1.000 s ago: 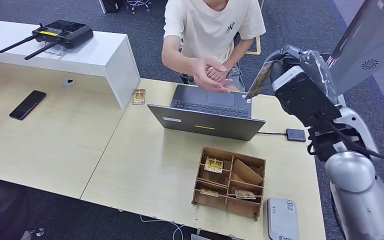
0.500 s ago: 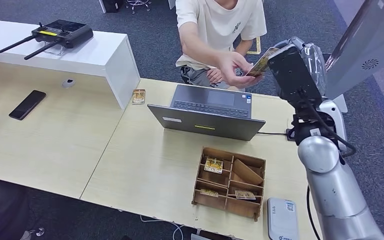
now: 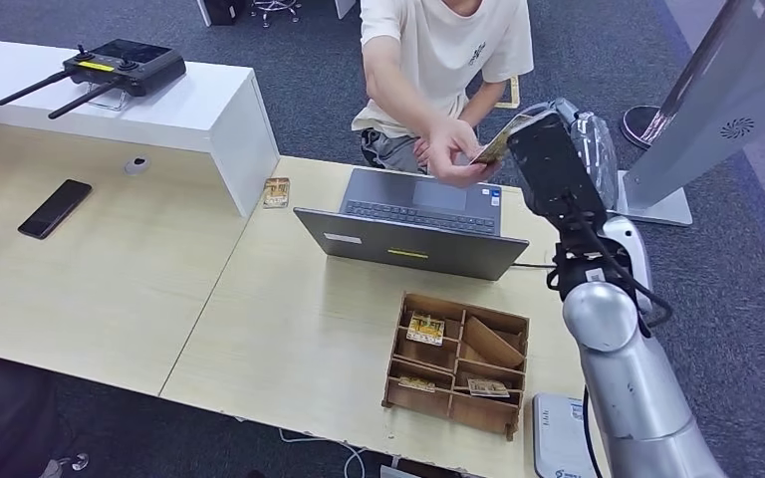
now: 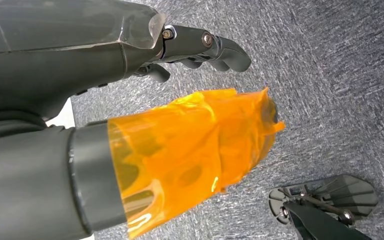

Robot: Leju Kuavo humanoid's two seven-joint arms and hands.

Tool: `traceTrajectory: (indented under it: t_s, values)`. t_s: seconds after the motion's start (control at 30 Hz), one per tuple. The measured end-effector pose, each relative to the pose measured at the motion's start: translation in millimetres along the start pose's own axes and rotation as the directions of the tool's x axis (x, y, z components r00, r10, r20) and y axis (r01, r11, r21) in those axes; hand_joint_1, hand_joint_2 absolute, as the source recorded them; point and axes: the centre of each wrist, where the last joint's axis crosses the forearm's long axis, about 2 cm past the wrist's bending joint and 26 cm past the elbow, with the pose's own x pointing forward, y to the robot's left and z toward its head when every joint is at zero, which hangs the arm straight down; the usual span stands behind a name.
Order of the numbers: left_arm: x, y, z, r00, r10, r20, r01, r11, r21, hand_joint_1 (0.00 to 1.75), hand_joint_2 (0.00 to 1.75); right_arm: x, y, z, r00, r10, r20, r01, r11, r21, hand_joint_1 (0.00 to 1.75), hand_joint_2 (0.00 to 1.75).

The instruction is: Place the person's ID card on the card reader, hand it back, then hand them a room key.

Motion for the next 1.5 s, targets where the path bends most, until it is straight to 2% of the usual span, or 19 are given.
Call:
traceTrajectory:
  t_s: [0.3, 0.57, 0.67, 0.7, 0.8, 1.07, 1.1, 1.2, 1.23, 1.4, 1.5]
  values:
    - [-2.5, 1.7, -0.3, 1.000, 0.005, -0.004, -0.005, 1.000, 0.000, 0.00, 0.00, -7.3, 11.1, 5.2, 1.000, -0.008, -0.019, 0.009, 0.999, 0.048, 0.00, 1.75]
    - [-9.9, -3.2, 1.0, 0.999, 0.044, -0.018, -0.044, 0.999, 0.005, 0.00, 0.00, -9.5, 20.0, 35.6, 0.984, -0.162, 0.079, 0.164, 0.986, -0.021, 0.00, 1.75]
    - [-14.3, -6.3, 2.0, 0.998, 0.063, -0.026, -0.063, 0.998, 0.005, 0.00, 0.00, -8.0, 18.3, 53.5, 0.956, -0.264, 0.125, 0.273, 0.960, -0.059, 0.00, 0.44]
    - [-15.7, -7.8, 2.3, 0.997, 0.069, -0.029, -0.069, 0.998, 0.003, 0.00, 0.00, -7.4, 17.0, 59.8, 0.946, -0.295, 0.137, 0.306, 0.950, -0.068, 0.00, 0.44]
    - [-18.3, -13.1, 3.5, 0.996, 0.087, -0.035, -0.087, 0.996, -0.007, 0.00, 0.00, -5.3, 12.0, 78.0, 0.913, -0.368, 0.175, 0.387, 0.917, -0.093, 0.00, 1.75]
    - [-23.1, -25.0, 8.6, 0.990, 0.136, -0.046, -0.139, 0.988, -0.062, 0.00, 0.00, -5.0, -3.5, 125.4, 0.873, -0.416, 0.254, 0.459, 0.877, -0.143, 0.02, 1.75]
    - [-22.9, -26.4, 9.9, 0.989, 0.142, -0.048, -0.146, 0.987, -0.073, 0.00, 0.00, -5.9, -5.0, 132.1, 0.873, -0.412, 0.260, 0.457, 0.878, -0.145, 0.17, 1.75]
    - [-22.2, -28.9, 15.0, 0.985, 0.163, -0.049, -0.167, 0.982, -0.092, 0.00, 0.00, -10.0, -6.9, 155.1, 0.883, -0.387, 0.265, 0.432, 0.891, -0.139, 1.27, 1.75]
    - [-22.3, -28.6, 16.5, 0.984, 0.171, -0.049, -0.175, 0.981, -0.089, 0.00, 0.00, -11.6, -6.8, 163.1, 0.889, -0.375, 0.261, 0.419, 0.898, -0.135, 1.51, 1.75]
    - [-25.7, -18.9, 20.5, 0.972, 0.227, -0.056, -0.229, 0.973, -0.035, 0.00, 0.00, -19.3, -3.7, 198.7, 0.923, -0.312, 0.224, 0.344, 0.931, -0.120, 1.55, 1.75]
    - [-26.4, -14.7, 21.5, 0.969, 0.241, -0.053, -0.242, 0.970, -0.015, 0.00, 0.00, -21.2, -3.0, 210.2, 0.931, -0.302, 0.208, 0.329, 0.937, -0.116, 1.55, 1.75]
